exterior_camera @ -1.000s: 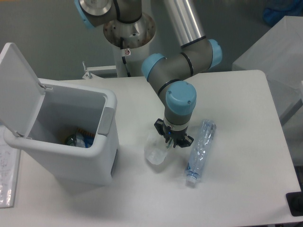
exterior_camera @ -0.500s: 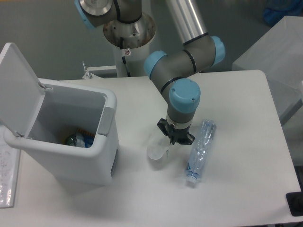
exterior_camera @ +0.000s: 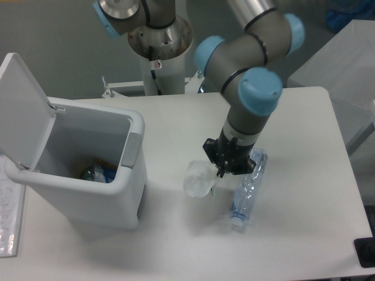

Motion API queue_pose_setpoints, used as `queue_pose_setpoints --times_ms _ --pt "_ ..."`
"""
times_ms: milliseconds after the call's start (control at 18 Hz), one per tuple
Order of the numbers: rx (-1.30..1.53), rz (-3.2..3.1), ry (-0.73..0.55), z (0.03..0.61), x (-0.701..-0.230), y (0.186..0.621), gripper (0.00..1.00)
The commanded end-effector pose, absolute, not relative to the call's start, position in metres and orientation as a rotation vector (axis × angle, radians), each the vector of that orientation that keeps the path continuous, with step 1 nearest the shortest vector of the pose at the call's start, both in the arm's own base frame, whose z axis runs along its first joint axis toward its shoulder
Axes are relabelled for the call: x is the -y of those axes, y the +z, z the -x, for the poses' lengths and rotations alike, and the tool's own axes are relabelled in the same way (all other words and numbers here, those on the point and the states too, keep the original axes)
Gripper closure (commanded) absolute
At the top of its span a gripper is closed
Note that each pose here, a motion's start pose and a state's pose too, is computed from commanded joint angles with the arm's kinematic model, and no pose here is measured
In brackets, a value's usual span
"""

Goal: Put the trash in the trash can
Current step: 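Lift the white bag and carry it over the trash bin opening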

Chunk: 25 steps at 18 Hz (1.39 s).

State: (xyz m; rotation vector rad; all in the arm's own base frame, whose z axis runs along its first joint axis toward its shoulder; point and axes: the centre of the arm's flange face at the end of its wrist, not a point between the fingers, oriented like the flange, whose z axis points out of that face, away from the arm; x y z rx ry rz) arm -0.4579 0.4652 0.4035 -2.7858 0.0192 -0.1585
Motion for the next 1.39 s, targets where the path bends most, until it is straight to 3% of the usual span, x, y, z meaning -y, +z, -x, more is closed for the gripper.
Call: queue_pose_setpoints --times_ms 333,889,1389 --pt "0.119 2.587 -0.149 0.471 -0.478 0.475 1.0" --pt "0.211 2.343 -0.273 0.44 -0.492 0.555 1.0" --pt "0.104 2.38 -0.371 0.332 -0.513 0.552 1.0"
